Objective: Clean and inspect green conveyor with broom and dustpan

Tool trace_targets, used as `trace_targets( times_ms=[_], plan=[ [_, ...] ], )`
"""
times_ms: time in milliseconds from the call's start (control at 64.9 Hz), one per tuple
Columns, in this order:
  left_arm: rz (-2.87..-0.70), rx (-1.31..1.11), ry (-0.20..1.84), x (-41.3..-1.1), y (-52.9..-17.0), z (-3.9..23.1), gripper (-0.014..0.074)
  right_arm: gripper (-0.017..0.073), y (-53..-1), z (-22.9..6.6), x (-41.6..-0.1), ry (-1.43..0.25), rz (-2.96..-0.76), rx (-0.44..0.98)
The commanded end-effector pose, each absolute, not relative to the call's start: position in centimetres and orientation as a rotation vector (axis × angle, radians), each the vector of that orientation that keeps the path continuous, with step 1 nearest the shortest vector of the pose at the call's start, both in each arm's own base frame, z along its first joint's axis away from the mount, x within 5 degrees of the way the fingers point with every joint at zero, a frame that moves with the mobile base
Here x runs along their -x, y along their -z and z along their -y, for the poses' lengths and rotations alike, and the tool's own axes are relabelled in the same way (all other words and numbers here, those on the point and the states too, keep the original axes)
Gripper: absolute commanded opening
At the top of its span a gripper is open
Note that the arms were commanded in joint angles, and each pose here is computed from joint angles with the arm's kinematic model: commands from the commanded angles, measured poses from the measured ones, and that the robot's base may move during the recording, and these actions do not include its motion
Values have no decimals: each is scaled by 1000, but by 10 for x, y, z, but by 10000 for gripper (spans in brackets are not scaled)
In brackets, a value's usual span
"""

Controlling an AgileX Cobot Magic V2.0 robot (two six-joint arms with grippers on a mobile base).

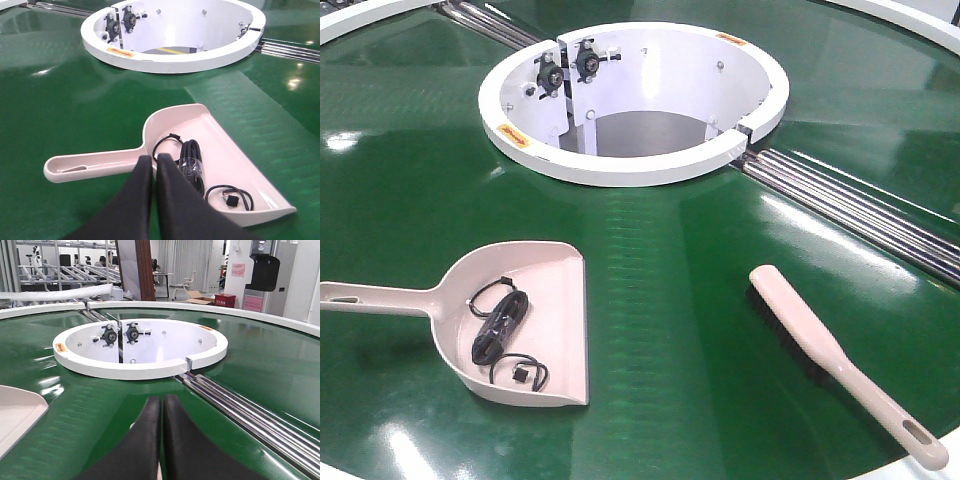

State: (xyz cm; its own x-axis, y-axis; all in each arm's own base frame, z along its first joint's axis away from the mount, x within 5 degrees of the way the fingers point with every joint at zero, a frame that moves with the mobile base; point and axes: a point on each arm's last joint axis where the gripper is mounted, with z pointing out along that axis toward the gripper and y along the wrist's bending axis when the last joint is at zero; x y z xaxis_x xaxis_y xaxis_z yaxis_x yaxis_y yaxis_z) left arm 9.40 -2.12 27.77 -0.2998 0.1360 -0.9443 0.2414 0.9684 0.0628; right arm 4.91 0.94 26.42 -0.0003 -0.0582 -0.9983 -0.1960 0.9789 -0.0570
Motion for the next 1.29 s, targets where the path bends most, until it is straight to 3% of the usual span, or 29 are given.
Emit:
trace_targets(
  times_ms=[0,370,601,786,1278],
  plan=[
    [-1786,-257,124,-96,-293,22,-8,-8,-280,-9,-48,-111,-1474,190],
    [-1737,-264,103,-88,-275,20,-6,-8,-280,-9,-48,-111,-1475,190],
    [-1567,-253,60,-63,-238,12,-6,-8,-280,-9,-48,-111,-1475,190],
    [-1491,-106,50,-56,-202,6,-6,-8,-280,-9,-48,-111,-1475,190],
    [-1532,-97,2,-56,-198,3,-6,-8,-280,-9,-48,-111,-1474,190]
  ],
)
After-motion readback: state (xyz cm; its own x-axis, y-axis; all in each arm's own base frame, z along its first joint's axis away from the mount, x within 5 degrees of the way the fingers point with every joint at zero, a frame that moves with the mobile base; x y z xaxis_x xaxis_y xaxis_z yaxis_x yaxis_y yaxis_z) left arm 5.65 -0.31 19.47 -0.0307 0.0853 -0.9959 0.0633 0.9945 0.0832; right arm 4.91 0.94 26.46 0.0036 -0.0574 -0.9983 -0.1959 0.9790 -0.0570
